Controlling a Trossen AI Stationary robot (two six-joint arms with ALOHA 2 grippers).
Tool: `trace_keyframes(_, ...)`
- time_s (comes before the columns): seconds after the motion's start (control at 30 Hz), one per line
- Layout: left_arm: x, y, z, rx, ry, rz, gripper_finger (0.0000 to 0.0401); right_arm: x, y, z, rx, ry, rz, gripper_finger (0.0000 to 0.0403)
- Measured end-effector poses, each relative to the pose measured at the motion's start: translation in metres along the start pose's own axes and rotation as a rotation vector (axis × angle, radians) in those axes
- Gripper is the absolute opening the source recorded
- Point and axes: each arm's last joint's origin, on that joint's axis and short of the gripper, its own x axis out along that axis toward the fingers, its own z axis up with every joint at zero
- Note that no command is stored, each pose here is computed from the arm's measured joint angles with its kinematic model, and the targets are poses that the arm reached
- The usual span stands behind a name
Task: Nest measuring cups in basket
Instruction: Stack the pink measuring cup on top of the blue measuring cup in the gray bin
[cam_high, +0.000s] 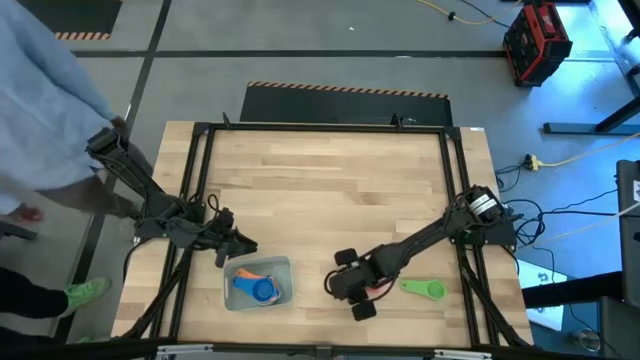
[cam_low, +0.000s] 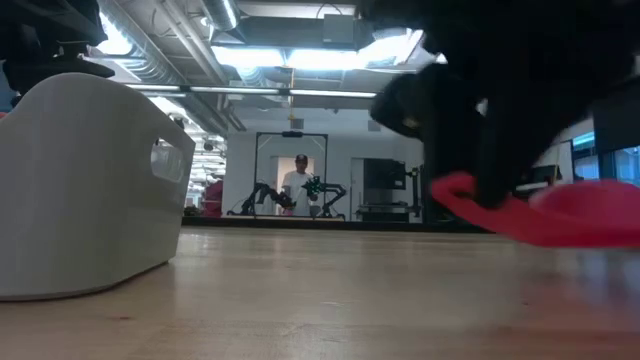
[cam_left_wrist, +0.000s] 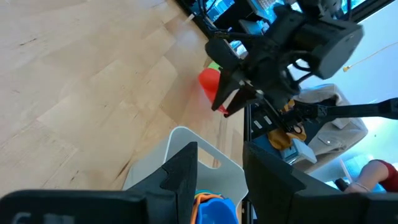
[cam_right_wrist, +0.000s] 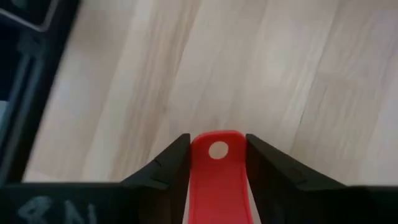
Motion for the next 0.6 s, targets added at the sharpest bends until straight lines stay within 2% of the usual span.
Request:
trace_keyframes(0.23, 0.0, 0.0, 0.0, 0.0, 0.0, 0.0, 0.0122, -0.016, -0.01, 0.025, -0.022, -0.09, -0.011, 0.0149)
trace_keyframes(0.6, 0.0, 0.0, 0.0, 0.0, -0.009, 0.005, 0.0122, -0.035, -0.037, 0.062, -0.063, -0.335, -0.029, 0.0145)
